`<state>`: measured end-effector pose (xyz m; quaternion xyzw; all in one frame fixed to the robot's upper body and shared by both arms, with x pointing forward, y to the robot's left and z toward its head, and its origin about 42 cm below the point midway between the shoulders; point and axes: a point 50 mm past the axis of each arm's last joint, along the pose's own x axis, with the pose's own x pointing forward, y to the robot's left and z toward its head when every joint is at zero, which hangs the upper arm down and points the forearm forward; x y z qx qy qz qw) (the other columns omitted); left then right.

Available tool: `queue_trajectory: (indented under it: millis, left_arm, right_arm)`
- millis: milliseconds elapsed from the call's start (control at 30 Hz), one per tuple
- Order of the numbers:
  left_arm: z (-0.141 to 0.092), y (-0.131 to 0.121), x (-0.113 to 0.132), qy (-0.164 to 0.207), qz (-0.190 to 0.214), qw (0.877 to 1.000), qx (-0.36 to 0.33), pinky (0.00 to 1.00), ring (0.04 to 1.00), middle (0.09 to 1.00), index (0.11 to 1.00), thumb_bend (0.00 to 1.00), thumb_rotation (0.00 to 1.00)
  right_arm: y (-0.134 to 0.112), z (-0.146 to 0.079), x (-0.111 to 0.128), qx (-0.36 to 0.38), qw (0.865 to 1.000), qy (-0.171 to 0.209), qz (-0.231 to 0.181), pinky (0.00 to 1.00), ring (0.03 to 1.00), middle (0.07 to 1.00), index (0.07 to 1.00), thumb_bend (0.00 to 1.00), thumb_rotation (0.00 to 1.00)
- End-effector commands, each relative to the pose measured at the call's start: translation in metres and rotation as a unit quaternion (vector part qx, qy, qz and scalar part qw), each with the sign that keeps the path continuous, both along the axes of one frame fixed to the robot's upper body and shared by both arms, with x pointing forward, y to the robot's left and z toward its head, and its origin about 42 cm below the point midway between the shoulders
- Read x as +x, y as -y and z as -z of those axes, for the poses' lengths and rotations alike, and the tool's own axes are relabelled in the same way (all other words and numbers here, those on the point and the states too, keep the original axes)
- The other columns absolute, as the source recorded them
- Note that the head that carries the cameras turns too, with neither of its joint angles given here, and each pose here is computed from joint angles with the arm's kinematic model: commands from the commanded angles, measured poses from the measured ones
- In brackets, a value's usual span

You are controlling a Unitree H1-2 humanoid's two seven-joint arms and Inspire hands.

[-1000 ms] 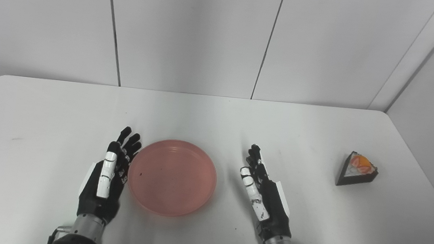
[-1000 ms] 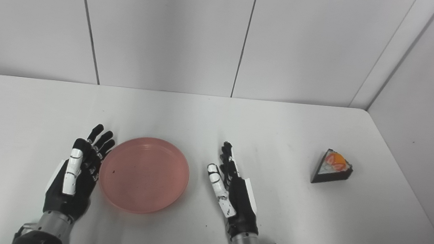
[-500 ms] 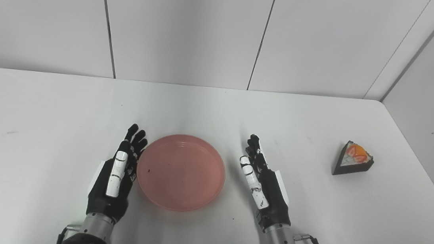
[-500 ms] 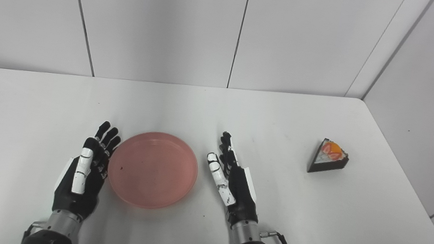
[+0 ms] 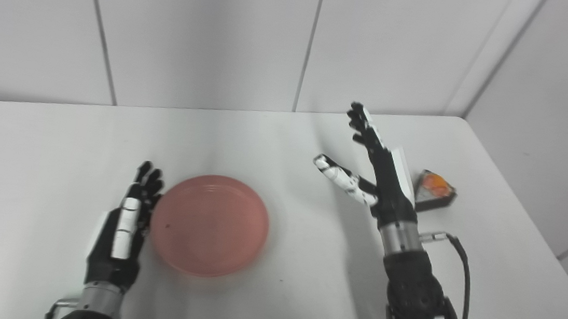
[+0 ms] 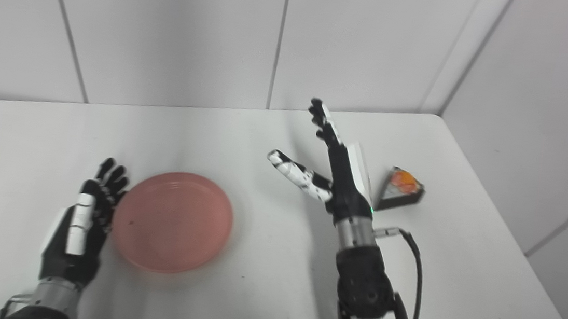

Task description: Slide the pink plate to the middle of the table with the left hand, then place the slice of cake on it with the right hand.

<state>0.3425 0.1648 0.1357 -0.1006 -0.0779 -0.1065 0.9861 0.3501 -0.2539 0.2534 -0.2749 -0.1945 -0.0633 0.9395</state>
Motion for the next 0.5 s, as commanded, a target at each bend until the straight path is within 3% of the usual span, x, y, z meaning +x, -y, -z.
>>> queue_trajectory:
  millis: [0,67,267,467]
  left_arm:
    - [0.004,-0.011,0.002,0.004,-0.004,1.0,0.012,1.0,0.996,0.99,0.998,0.63,0.98]
    - [0.006,-0.016,0.005,0.006,-0.004,1.0,0.013,1.0,1.0,0.996,1.0,0.64,0.98]
    - [0.013,-0.027,0.01,0.005,-0.002,1.0,0.009,0.99,0.993,0.989,0.996,0.67,0.95]
    - [0.017,-0.031,0.015,0.002,0.0,1.0,-0.006,0.98,0.986,0.978,0.986,0.66,0.94]
  right_arm:
    - [0.014,-0.028,0.0,-0.034,0.999,0.017,0.035,0.81,0.903,0.929,0.94,0.63,0.62]
    - [0.025,-0.038,-0.001,-0.075,0.994,0.006,0.079,0.74,0.882,0.93,0.927,0.67,0.64]
    - [0.051,-0.054,-0.002,-0.141,0.976,-0.022,0.166,0.78,0.895,0.924,0.903,0.69,0.67]
    - [0.078,-0.057,0.0,-0.187,0.947,-0.046,0.256,0.8,0.906,0.915,0.89,0.69,0.67]
